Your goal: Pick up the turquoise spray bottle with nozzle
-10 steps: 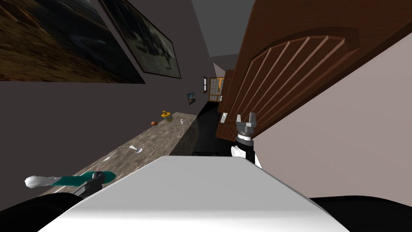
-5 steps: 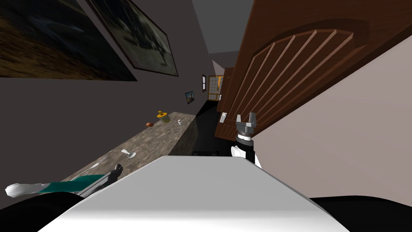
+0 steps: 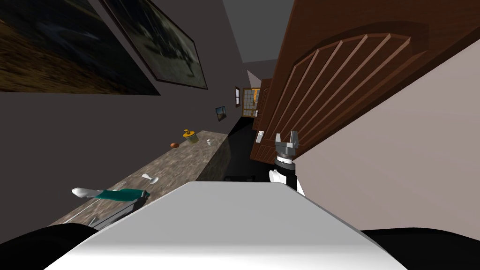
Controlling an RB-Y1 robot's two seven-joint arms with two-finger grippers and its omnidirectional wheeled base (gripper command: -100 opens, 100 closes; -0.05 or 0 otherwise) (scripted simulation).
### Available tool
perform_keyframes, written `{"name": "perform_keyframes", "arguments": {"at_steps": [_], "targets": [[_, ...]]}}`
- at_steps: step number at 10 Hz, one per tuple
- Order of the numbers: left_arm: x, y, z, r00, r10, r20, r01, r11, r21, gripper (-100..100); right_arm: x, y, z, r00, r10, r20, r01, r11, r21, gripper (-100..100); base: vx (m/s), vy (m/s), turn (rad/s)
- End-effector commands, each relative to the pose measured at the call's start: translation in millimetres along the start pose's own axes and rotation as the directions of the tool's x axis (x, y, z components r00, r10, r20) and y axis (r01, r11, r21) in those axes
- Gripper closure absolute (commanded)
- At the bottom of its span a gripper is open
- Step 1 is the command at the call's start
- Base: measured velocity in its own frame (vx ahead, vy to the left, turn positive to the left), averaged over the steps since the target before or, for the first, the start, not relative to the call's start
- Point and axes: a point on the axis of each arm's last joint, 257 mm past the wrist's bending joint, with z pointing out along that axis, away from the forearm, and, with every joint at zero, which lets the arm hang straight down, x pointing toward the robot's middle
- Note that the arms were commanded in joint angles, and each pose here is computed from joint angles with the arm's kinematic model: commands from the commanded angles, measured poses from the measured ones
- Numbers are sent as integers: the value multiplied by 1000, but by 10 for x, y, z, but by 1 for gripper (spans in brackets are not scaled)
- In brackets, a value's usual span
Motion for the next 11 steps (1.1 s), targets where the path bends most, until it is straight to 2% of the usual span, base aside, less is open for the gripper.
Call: {"name": "perform_keyframes", "arguments": {"at_steps": [1, 2, 3, 4, 8, 9, 10, 11], "targets": [[69, 21, 3, 999, 38, -28, -38, 999, -12, -100, 0, 0, 0, 1000, 0, 0, 0, 1000, 0, 0, 0, 0, 0], [97, 34, 2, 998, 52, -39, -53, 998, -16, -100, 0, 0, 0, 1000, 0, 0, 0, 1000, 0, 0, 0, 0, 0], [81, 26, 2, 999, 40, -31, -41, 999, -13, -100, 0, 0, 0, 1000, 0, 0, 0, 1000, 0, 0, 0, 0, 0], [86, 28, 2, 999, 42, -33, -43, 999, -14, 100, 0, 0, 0, 1000, 0, 0, 0, 1000, 0, 0, 2, -3, -17], [86, 29, 2, 999, 39, -33, -39, 999, -13, 100, 0, 0, 0, 1000, 0, 0, 0, 1000, 0, 0, 0, 1, 6], [85, 28, 2, 999, 39, -32, -39, 999, -13, 0, 0, 0, 0, 1000, 0, 0, 0, 1000, 0, 0, 0, 0, 0], [85, 28, 2, 999, 39, -32, -39, 999, -13, 100, 0, 0, 0, 1000, 0, 0, 0, 1000, 0, 0, 0, 0, 0], [85, 28, 2, 999, 39, -32, -39, 999, -13, 0, 0, 0, 0, 1000, 0, 0, 0, 1000, 0, 0, 0, 0, 0]]}}
